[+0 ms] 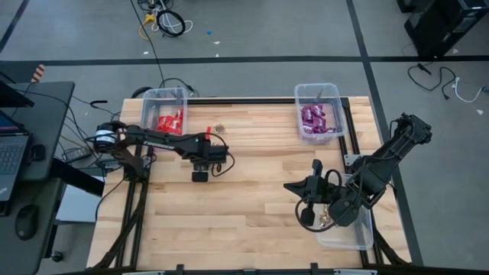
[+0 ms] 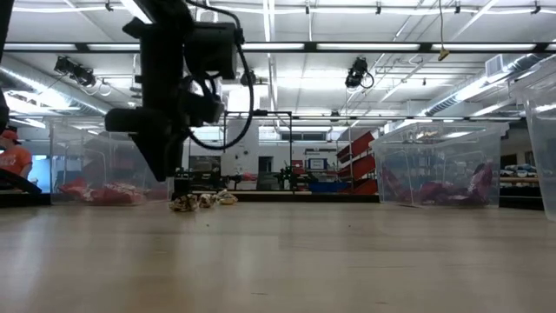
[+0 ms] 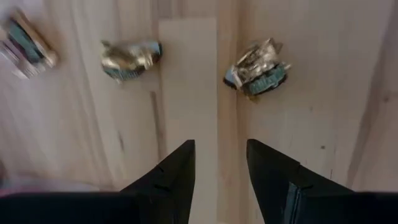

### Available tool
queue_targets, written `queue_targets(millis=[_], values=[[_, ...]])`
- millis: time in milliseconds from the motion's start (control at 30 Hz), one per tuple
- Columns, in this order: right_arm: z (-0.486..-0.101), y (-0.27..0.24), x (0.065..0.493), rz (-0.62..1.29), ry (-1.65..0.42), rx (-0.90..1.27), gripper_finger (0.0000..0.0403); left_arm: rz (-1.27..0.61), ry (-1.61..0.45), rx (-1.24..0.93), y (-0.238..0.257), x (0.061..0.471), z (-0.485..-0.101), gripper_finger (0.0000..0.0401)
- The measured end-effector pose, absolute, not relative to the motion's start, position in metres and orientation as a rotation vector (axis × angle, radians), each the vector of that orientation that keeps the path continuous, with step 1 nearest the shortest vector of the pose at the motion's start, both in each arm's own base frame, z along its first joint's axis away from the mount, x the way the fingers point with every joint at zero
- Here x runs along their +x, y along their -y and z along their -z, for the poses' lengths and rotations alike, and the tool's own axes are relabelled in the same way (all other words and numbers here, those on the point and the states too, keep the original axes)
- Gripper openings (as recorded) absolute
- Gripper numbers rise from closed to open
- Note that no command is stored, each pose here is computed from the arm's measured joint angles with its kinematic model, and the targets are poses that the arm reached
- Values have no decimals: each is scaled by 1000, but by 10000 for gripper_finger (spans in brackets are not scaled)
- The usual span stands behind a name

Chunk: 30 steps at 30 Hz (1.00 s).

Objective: Sort candy
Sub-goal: Put the yellow candy into the bottom right transparent bin

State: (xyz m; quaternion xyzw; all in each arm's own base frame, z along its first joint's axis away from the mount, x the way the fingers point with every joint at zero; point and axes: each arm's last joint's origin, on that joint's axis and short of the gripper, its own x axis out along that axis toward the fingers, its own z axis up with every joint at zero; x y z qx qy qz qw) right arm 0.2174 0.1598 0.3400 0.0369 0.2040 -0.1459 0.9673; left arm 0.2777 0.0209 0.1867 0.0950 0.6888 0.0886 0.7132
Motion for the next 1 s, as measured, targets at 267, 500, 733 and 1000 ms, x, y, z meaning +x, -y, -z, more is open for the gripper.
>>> queue_targets(millis=[267, 500, 733, 1000], values=[[-339, -161, 217, 247, -445, 64, 0, 45, -1386, 256, 4, 275, -191, 147], [-337, -161, 216, 217, -484, 56, 0, -35, -1254, 359, 26, 277, -177, 147], [-335, -161, 214, 217, -505, 36, 0, -262, -1193, 300, 31, 276, -176, 147], [-335, -161, 214, 211, -509, 12, 0, -333, -1142, 244, 33, 272, -165, 147]])
